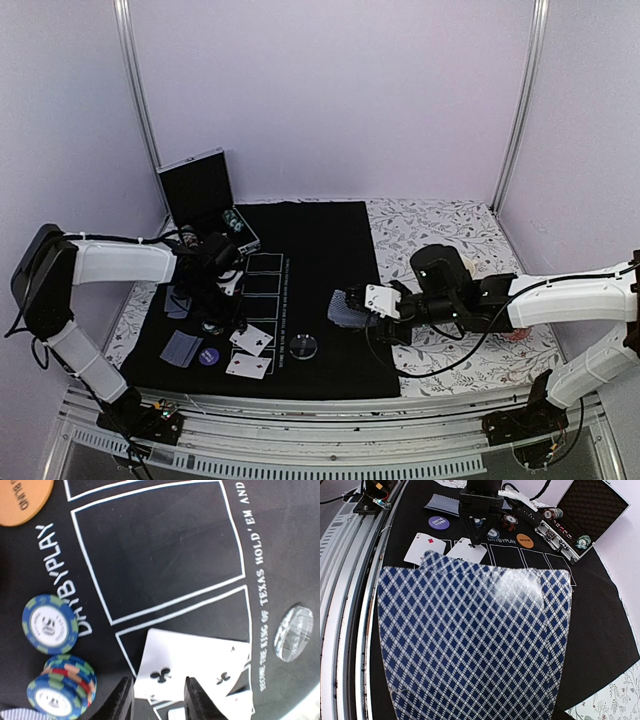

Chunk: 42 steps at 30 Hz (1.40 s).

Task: Distribute texas hold em gaming equipment
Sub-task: Adjust the poker card in the community card area.

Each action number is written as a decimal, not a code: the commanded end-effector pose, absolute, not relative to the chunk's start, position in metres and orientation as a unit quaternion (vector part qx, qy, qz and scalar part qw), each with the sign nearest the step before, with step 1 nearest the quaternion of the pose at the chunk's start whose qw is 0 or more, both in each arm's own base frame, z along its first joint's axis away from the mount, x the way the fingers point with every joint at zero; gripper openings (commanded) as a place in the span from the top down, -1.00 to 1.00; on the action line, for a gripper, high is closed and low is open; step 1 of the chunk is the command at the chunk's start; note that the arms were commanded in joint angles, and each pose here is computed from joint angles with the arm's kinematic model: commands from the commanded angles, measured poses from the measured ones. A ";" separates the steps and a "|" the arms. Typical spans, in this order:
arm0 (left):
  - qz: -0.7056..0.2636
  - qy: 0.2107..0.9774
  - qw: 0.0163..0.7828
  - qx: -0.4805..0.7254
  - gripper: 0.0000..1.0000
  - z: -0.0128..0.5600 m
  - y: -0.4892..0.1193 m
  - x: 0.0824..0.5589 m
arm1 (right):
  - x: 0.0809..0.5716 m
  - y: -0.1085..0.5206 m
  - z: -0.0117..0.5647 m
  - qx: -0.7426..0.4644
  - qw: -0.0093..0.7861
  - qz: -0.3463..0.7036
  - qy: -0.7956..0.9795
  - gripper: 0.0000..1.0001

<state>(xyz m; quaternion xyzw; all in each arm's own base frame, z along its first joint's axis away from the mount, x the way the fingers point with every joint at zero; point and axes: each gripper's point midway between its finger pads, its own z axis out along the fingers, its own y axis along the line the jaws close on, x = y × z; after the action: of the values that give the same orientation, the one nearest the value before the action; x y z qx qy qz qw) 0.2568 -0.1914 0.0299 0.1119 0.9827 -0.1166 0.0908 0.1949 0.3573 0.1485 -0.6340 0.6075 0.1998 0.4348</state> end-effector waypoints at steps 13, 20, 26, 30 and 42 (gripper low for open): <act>-0.082 0.982 0.038 0.167 0.56 0.037 -0.195 0.203 | 0.196 0.356 0.153 -0.622 0.446 0.206 0.610 -0.02; -0.087 0.977 0.010 0.196 0.68 0.020 -0.215 0.192 | 0.195 0.353 0.153 -0.620 0.445 0.204 0.614 -0.02; -0.108 0.973 0.018 0.202 0.69 0.014 -0.231 0.198 | 0.196 0.352 0.151 -0.619 0.446 0.202 0.614 -0.02; -0.115 0.972 0.018 0.205 0.69 0.008 -0.242 0.204 | 0.197 0.354 0.153 -0.619 0.446 0.202 0.614 -0.02; -0.117 0.970 0.043 0.207 0.68 0.008 -0.256 0.224 | 0.197 0.352 0.152 -0.621 0.445 0.198 0.615 -0.02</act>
<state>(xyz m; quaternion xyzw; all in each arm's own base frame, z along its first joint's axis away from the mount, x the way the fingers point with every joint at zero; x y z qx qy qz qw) 0.2127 -0.2428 0.0110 0.1997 0.9734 -0.1103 0.0221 0.1922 0.3520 0.1391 -0.6311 0.6162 0.1998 0.4266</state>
